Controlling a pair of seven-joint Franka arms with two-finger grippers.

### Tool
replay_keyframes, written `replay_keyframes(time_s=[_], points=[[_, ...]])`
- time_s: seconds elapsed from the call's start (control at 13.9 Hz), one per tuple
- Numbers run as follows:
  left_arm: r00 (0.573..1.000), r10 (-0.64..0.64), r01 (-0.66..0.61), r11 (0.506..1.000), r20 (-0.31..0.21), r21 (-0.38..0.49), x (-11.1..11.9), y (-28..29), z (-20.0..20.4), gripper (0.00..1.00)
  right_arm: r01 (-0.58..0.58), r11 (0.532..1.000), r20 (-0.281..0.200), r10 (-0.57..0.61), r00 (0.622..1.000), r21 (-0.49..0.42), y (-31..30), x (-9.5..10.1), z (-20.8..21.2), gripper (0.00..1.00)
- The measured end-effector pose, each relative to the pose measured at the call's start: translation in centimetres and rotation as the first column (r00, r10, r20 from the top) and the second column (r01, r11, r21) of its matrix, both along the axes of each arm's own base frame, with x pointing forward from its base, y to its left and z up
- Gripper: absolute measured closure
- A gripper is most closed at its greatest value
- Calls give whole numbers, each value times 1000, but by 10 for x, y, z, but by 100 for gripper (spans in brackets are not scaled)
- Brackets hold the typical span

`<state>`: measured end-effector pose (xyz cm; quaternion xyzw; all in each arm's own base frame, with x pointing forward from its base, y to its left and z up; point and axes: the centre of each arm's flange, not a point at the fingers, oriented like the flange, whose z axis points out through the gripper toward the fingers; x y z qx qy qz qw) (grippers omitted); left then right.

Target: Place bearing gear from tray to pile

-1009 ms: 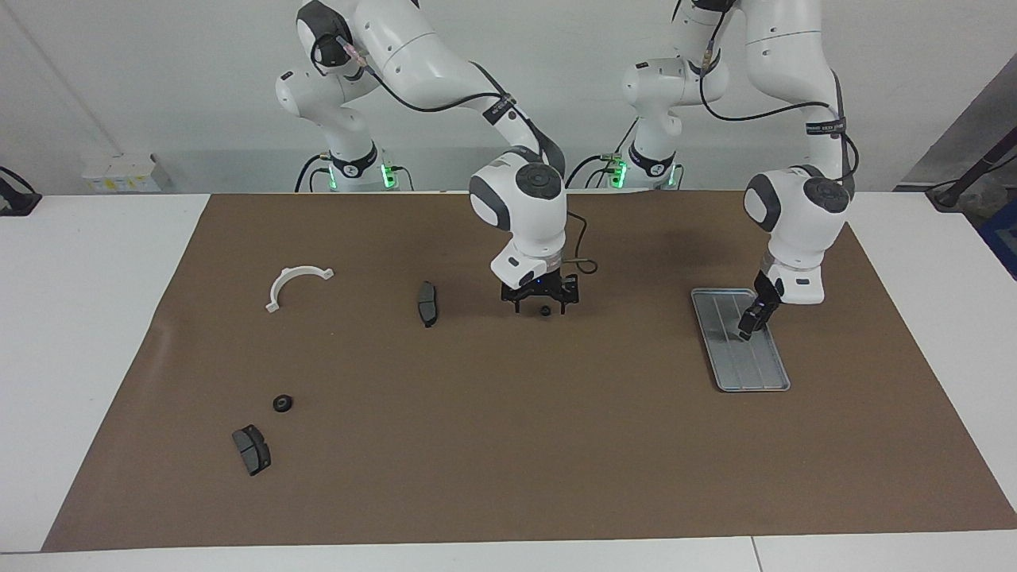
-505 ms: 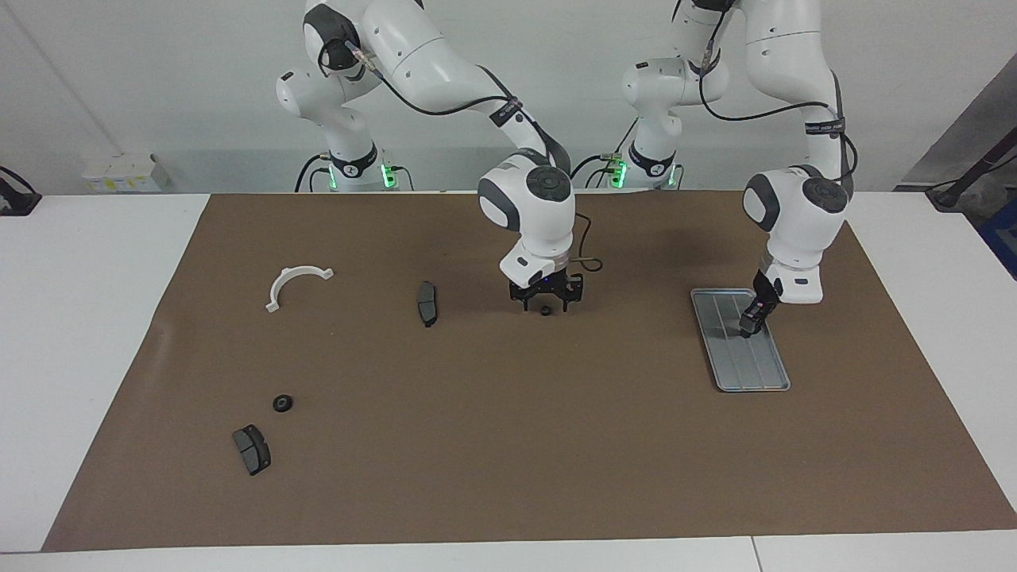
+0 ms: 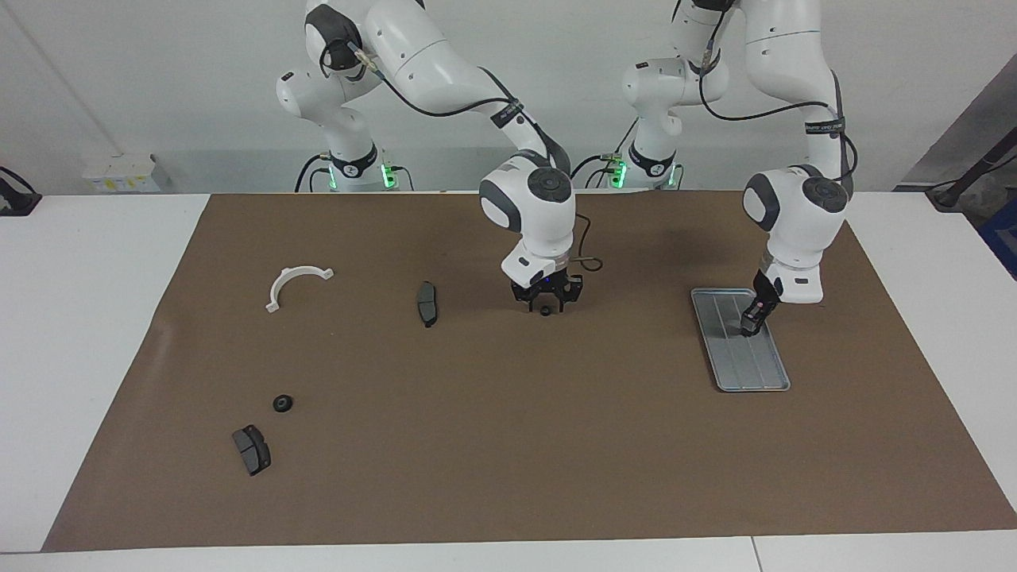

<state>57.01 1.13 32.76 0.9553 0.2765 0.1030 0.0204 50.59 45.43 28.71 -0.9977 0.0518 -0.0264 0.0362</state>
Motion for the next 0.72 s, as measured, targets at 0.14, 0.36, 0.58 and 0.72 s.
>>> replay_keyframes(time_s=[0.14, 0.36, 0.58, 0.72], points=[[999, -34, 34, 999, 21, 1, 17, -20, 18, 65, 1, 1000, 2, -1, 1000, 0, -1, 0, 2, 64], [994, -107, 107, 994, 39, 1, 29, -65, 28, 65, 1, 1000, 3, -1, 1000, 1, -1, 1, 3, 77], [982, -186, 186, 983, 32, 0, 24, -114, 24, 65, 18, 1000, 16, -18, 1000, 1, -9, 10, 8, 77], [966, -255, 255, 967, 31, -1, 15, -158, 24, 65, 55, 998, 41, -55, 998, 10, -35, 31, 25, 77]])
